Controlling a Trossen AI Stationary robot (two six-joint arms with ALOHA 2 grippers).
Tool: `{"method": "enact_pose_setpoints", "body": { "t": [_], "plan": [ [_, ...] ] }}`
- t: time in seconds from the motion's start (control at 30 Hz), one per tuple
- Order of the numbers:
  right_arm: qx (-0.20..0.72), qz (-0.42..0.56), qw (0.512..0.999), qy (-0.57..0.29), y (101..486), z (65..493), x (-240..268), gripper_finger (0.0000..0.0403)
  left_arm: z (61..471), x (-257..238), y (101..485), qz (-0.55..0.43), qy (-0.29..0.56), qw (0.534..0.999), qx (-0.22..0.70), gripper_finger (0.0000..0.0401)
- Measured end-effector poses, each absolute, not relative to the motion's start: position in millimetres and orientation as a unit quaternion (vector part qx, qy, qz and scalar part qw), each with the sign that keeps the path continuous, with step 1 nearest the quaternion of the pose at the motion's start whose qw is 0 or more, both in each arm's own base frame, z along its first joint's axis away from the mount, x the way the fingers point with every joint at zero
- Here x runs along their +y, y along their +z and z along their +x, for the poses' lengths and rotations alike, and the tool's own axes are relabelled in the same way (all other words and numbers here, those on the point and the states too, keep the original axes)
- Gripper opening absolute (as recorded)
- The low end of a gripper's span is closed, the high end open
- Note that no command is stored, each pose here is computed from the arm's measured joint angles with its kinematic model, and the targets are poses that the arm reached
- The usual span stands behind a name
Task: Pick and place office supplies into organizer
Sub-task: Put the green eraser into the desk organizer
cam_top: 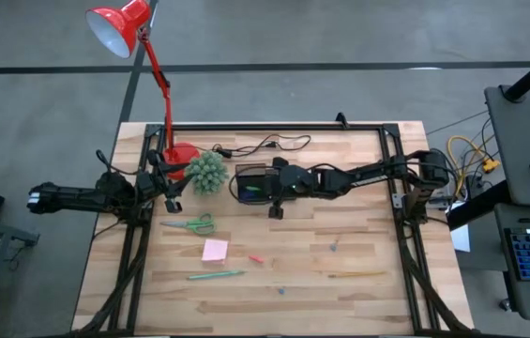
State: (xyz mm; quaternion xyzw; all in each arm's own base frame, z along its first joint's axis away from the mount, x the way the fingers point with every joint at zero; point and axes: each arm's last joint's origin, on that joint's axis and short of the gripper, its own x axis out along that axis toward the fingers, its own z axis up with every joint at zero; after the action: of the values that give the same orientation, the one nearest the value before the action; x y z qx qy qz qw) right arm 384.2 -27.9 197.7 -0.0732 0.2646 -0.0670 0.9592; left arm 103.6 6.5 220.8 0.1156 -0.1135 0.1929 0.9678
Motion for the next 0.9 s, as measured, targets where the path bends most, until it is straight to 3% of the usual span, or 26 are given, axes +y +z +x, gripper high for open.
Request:
{"method": "enact_pose_setpoints", "body": {
  "t": [0.7,0.9],
  "plan": [
    [0.312,-0.092,0.945,-0.045,151,420,-36,0.0028,104,6,221,0.115,0.194,0.968,-0.113,0.0139],
    [0.355,-0.103,0.925,-0.083,141,427,-44,0.0028,104,7,221,0.115,0.194,0.968,-0.113,0.0139]
  ]
}}
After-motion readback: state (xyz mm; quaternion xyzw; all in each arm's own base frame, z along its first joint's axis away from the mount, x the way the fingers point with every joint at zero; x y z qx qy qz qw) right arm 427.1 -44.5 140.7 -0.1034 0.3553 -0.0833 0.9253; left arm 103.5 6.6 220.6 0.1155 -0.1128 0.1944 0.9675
